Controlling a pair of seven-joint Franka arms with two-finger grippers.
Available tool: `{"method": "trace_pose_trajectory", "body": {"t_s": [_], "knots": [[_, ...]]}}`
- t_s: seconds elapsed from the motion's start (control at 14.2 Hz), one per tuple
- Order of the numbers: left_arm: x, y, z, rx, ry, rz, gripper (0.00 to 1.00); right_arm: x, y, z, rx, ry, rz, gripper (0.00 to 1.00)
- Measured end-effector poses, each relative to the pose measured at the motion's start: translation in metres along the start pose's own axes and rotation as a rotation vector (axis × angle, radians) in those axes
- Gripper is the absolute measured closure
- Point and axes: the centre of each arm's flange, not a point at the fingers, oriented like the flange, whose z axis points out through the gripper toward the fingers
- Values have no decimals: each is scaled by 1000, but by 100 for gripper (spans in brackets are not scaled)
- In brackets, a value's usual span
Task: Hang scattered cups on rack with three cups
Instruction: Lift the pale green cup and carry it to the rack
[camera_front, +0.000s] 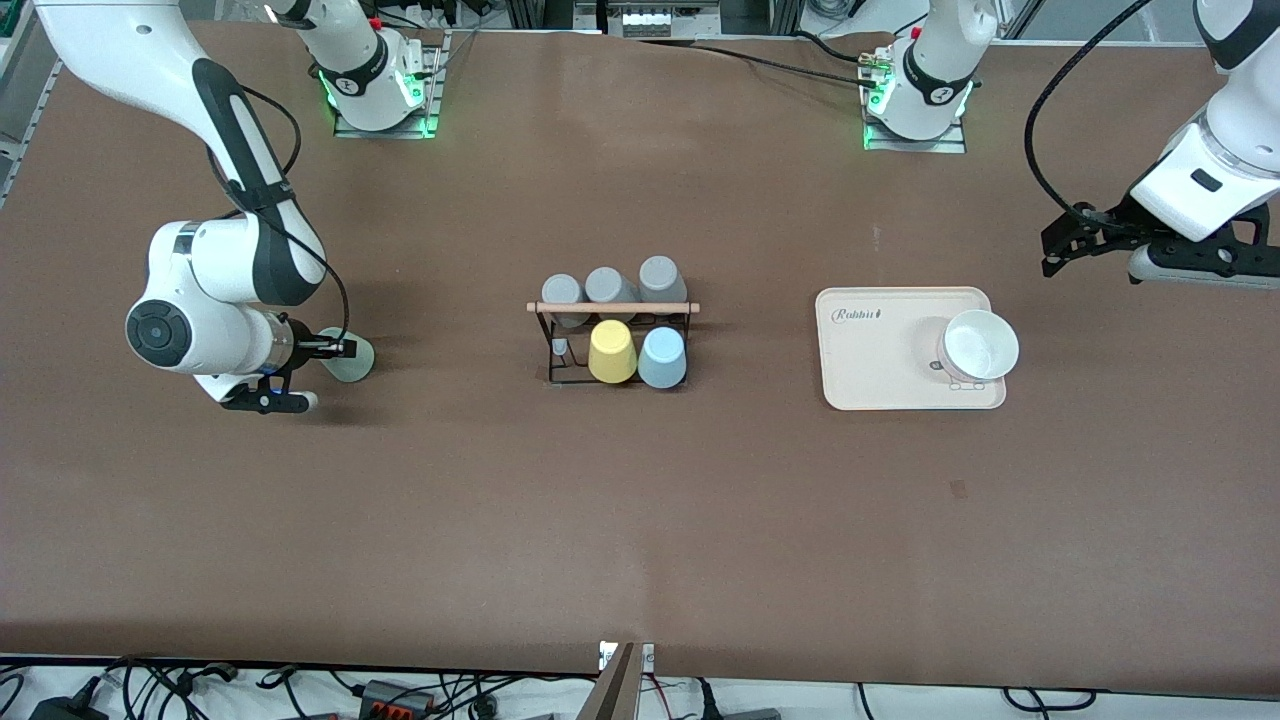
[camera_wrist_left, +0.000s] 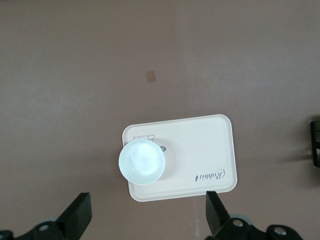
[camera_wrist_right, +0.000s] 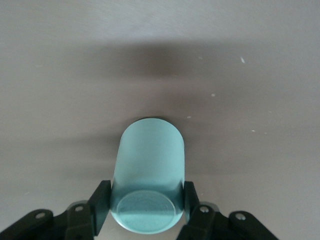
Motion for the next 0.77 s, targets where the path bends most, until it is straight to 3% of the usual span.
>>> {"method": "trace_pose_trajectory", "body": {"t_s": [0.28, 0.49, 0.77], "knots": [[14, 6, 1, 0, -44, 10, 0, -6, -63, -102, 30, -23, -84, 37], [14, 8, 2, 0, -56, 14, 0, -19, -106, -169, 77, 6, -118, 37], [14, 8, 1, 0, -60, 14, 0, -35, -177, -182, 101, 24, -54, 37]]}}
